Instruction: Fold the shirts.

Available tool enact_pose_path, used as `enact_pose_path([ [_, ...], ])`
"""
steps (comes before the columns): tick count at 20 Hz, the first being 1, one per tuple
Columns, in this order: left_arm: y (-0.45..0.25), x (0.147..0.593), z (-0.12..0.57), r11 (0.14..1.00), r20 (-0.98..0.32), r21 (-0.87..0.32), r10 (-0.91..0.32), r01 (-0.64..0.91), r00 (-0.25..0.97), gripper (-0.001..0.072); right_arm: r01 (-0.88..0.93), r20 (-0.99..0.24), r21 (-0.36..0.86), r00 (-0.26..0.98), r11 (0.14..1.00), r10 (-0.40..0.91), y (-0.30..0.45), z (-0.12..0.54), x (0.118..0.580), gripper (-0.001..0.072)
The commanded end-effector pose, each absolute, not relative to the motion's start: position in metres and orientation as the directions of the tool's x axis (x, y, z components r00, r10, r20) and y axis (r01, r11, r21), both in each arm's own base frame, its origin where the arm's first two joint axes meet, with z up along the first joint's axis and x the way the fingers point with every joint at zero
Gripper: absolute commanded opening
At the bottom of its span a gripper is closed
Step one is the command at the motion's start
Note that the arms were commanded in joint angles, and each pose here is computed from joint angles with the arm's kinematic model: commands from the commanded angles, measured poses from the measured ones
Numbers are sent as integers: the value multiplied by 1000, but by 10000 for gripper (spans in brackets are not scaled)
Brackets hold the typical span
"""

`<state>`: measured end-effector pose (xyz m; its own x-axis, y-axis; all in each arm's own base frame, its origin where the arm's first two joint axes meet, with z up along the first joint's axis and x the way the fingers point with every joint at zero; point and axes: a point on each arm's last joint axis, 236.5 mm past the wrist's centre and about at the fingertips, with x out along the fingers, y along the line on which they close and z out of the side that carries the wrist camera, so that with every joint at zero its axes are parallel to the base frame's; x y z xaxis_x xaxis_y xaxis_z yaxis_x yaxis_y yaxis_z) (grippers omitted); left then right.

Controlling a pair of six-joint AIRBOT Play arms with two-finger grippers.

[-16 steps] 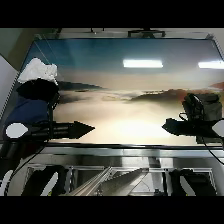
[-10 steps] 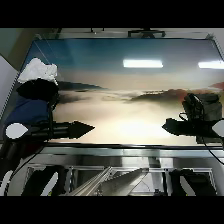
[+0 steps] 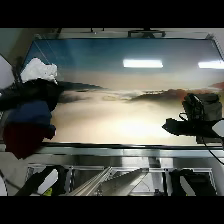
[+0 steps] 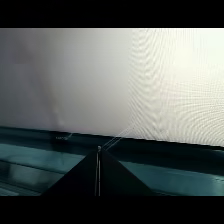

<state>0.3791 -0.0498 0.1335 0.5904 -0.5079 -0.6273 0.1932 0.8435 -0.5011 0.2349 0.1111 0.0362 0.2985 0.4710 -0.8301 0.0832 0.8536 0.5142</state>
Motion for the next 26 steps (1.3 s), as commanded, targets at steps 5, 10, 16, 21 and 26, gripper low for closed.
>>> enact_pose_path([
  [5,154,505,64,968,-753,-228,-109,-101,649,720,83,-821,516,332,852,465,110,38,243,17],
  [10,191,601,4,971,-669,-176,2,-160,744,720,83,-820,516,334,853,464,110,38,243,17],
  [16,151,673,-71,984,-643,-151,-25,-95,765,704,82,-819,515,339,853,462,109,38,245,18],
  [21,172,645,-121,976,-778,-94,51,-197,627,307,82,-819,515,339,853,462,109,38,245,17],
  [26,138,647,-67,956,-755,-234,-65,-175,652,25,82,-820,514,339,854,461,109,38,245,17],
])
